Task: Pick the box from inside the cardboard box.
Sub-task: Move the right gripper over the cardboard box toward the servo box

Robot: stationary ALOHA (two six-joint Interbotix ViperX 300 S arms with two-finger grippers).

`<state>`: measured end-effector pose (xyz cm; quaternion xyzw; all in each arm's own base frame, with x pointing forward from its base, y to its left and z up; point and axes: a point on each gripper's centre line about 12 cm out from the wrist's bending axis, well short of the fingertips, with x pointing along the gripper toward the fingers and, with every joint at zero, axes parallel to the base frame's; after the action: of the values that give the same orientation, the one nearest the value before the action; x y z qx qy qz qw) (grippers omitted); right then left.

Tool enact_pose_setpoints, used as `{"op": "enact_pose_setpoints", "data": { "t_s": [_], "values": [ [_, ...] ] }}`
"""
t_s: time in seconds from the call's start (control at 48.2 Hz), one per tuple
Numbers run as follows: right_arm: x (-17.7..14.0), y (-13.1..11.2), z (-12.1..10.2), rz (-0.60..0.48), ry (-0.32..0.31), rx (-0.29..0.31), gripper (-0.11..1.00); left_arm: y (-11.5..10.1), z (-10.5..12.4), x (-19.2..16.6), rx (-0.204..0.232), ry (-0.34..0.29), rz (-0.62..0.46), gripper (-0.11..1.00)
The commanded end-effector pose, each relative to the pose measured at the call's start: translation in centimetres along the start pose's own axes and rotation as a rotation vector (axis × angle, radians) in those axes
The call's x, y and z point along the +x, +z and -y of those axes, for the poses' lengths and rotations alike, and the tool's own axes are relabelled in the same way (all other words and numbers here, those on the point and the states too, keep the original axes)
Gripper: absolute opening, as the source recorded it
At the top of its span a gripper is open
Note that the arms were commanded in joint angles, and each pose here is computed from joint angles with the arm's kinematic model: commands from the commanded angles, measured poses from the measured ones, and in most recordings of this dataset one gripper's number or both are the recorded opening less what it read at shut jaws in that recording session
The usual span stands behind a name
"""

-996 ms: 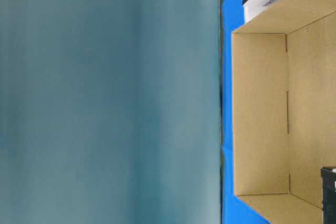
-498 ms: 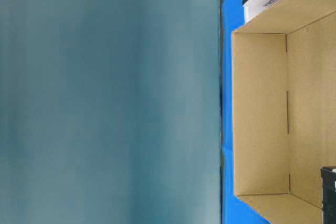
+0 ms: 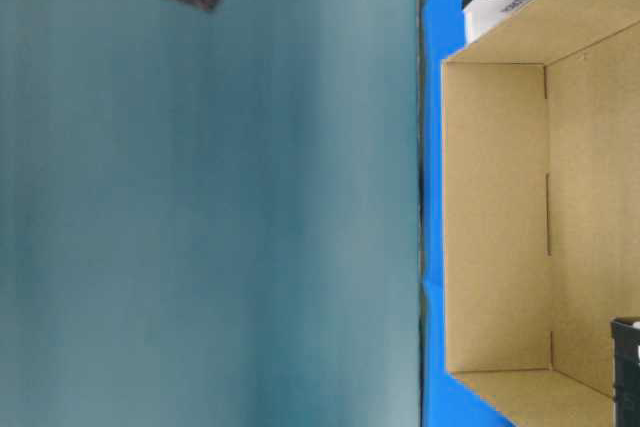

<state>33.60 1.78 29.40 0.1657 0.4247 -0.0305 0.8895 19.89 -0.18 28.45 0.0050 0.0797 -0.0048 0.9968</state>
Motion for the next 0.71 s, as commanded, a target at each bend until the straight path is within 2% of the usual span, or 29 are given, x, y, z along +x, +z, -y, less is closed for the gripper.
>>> {"op": "enact_pose_setpoints", "data": {
  "t_s": [0.0, 0.249, 0.311, 0.477, 0.685],
  "values": [
    [1.2, 1.4, -0.9, -0.064, -0.008, -0.004, -0.02, 1.0, 0.0, 0.0, -0.002, 0.0, 0.02, -0.07],
    [4.2, 4.4, -1.9, -0.218, -0.057, -0.033, -0.02, 0.8, 0.0, -0.1, 0.0, -0.001, -0.002, -0.07],
    [5.2, 4.9, -2.1, -0.25, -0.061, -0.056, -0.02, 0.7, 0.0, -0.2, 0.0, 0.001, -0.012, -0.07],
    [6.9, 6.2, -2.8, -0.276, -0.055, -0.123, -0.02, 0.1, 0.0, -0.6, 0.0, 0.002, -0.078, -0.07],
    [8.5, 6.8, -3.3, -0.31, -0.055, -0.153, -0.02, 0.0, 0.0, -1.5, 0.0, 0.003, -0.12, -0.07]
  ]
}}
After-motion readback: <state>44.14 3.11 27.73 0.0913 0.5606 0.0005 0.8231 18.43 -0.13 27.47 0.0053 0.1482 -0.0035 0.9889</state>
